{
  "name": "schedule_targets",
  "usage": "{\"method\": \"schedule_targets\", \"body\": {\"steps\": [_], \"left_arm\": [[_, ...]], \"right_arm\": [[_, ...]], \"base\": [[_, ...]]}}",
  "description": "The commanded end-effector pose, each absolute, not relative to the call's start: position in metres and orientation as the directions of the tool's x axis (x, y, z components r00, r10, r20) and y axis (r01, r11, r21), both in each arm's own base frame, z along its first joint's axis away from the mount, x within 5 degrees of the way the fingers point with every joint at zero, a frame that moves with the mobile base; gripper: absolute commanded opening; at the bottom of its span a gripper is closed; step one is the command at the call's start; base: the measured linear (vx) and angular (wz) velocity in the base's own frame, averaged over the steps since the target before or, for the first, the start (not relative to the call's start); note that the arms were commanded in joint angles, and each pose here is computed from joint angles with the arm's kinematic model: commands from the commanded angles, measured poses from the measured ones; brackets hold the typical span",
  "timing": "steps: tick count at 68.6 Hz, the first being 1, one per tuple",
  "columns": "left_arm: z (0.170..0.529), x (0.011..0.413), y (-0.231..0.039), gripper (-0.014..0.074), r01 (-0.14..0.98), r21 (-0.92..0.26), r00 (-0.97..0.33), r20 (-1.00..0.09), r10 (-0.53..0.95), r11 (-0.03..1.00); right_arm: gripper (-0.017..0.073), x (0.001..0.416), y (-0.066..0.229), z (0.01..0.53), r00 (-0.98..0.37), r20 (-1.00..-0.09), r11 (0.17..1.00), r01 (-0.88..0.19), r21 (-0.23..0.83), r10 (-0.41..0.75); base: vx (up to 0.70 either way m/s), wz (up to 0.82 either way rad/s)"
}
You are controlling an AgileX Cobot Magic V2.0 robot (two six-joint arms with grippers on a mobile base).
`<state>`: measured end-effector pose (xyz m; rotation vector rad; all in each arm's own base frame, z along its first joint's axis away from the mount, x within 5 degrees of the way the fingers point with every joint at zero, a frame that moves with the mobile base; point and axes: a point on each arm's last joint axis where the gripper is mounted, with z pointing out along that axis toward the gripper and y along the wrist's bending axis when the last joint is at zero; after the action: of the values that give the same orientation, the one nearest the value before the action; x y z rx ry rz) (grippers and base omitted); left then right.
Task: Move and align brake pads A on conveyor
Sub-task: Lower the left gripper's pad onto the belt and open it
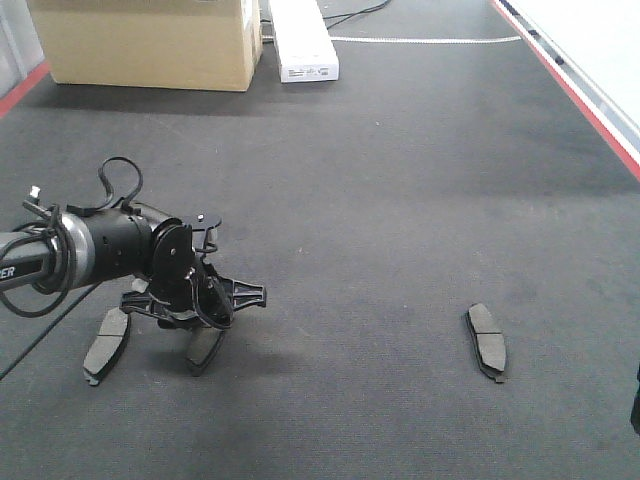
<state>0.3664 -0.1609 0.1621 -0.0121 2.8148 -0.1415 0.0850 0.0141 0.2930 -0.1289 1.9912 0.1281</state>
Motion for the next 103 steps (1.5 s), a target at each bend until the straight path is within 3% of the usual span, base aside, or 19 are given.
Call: {"method": "schedule_targets", "body": {"steps": [1, 17, 35, 49, 60, 85, 103], "left_arm": [[0.184, 0.369, -0.165, 0.0375, 0.033, -0.136, -0.925, -0.380, -0.021, 0.990], [0.208, 0.361, -0.162, 0.0377, 0.112, -0.106, -0.911, -0.407, 0.059, 0.988], [0.275, 0.340, -0.157, 0.0377, 0.184, -0.127, -0.829, -0.552, 0.085, 0.975], [0.319, 0.299, -0.163, 0.0377, 0.294, -0.139, -0.736, -0.664, 0.131, 0.946], [0.343, 0.254, -0.156, 0.0377, 0.359, -0.192, -0.618, -0.782, 0.079, 0.913], [0.347, 0.159, -0.098, 0.0377, 0.429, -0.217, -0.411, -0.911, -0.025, 0.877], [0.327, 0.098, -0.059, 0.0377, 0.458, -0.167, -0.305, -0.952, -0.023, 0.873]], "right_arm": [[-0.0004, 0.088, 0.014, 0.311, -0.293, -0.956, 0.989, -0.150, 0.019, -0.026], [-0.0004, 0.088, 0.014, 0.311, -0.294, -0.955, 0.989, -0.150, 0.019, -0.026], [-0.0004, 0.088, 0.014, 0.311, -0.294, -0.955, 0.989, -0.150, 0.019, -0.026], [-0.0004, 0.088, 0.014, 0.311, -0.294, -0.955, 0.989, -0.150, 0.019, -0.026], [-0.0004, 0.088, 0.014, 0.311, -0.294, -0.955, 0.989, -0.150, 0.019, -0.026], [-0.0004, 0.088, 0.014, 0.311, -0.294, -0.955, 0.989, -0.150, 0.019, -0.026], [-0.0004, 0.088, 0.014, 0.311, -0.294, -0.955, 0.989, -0.150, 0.019, -0.026]], "base": [[0.00, 0.00], [0.00, 0.00], [0.00, 0.00], [0.00, 0.00], [0.00, 0.00], [0.00, 0.00], [0.00, 0.00]]}}
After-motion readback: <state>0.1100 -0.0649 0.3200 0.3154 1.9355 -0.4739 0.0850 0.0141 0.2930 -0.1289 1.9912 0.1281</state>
